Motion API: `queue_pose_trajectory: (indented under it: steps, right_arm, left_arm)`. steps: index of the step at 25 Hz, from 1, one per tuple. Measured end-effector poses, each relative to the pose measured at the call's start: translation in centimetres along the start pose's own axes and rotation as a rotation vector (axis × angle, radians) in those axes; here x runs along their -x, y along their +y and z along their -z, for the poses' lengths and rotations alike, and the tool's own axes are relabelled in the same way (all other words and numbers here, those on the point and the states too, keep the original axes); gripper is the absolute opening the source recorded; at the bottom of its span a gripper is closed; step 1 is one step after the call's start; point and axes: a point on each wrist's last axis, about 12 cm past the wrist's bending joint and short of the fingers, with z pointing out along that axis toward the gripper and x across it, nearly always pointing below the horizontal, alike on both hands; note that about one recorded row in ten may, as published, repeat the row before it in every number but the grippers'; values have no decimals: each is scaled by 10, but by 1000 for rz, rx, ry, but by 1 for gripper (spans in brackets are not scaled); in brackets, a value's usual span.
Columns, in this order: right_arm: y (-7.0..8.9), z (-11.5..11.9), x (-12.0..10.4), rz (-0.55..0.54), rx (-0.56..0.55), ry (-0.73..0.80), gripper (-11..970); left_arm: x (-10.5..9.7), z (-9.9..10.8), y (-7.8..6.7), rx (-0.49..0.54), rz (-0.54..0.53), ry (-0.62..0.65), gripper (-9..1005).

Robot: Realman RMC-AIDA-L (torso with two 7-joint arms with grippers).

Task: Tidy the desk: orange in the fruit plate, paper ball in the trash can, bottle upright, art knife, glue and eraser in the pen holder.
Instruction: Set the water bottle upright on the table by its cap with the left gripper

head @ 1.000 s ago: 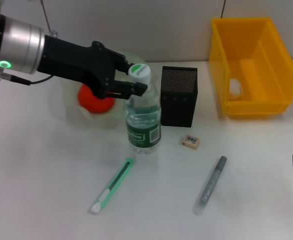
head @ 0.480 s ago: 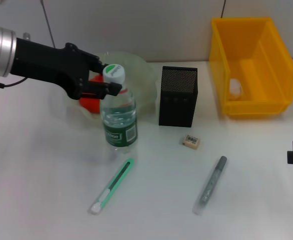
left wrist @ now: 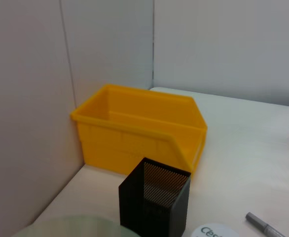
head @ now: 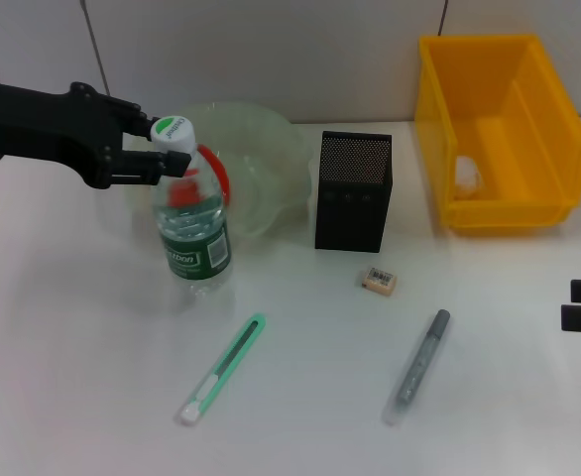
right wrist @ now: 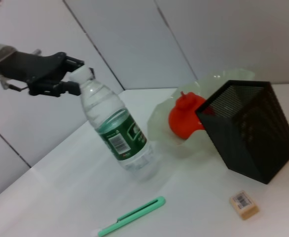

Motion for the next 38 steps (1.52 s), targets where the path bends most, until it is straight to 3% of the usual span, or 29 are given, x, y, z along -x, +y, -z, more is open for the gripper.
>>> queue_pose_trajectory:
  steps: [19, 38]
  right_arm:
    - [7, -10, -1, 98, 58, -3, 767]
    - [10, -8, -4, 106, 77, 2, 768]
  left_arm:
    - [-33, 21, 4, 121, 98, -22, 444]
    - [-51, 20, 7, 226, 120, -19, 443]
